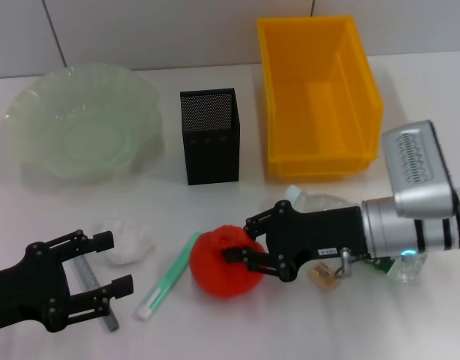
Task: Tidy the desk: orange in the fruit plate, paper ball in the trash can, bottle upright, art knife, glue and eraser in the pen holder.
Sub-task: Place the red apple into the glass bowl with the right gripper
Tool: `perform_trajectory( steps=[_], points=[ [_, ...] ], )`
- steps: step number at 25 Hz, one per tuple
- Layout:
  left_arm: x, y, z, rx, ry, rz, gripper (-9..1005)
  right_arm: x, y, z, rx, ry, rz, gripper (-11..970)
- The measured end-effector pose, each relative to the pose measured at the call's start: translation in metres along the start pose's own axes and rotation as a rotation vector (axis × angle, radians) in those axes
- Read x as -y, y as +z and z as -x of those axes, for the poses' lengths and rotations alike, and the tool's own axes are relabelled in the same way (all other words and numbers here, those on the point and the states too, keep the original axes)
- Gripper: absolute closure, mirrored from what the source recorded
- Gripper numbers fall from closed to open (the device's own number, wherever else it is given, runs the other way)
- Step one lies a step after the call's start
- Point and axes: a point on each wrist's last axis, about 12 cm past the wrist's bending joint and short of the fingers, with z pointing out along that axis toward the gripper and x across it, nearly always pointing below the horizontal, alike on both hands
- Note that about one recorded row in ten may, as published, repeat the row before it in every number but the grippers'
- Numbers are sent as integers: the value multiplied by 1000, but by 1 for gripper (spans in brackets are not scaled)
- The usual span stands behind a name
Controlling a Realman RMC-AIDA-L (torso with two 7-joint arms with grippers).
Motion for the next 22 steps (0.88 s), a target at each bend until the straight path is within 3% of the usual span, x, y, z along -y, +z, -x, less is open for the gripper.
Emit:
perform_trajectory(
  steps=[10, 22],
  points=[
    [1, 2, -2, 4, -5, -1, 257, 8, -17, 18, 98, 40, -31, 777],
    [3, 4, -3, 8, 0, -3, 264, 29, -23, 69, 259, 27, -53, 864]
  ],
)
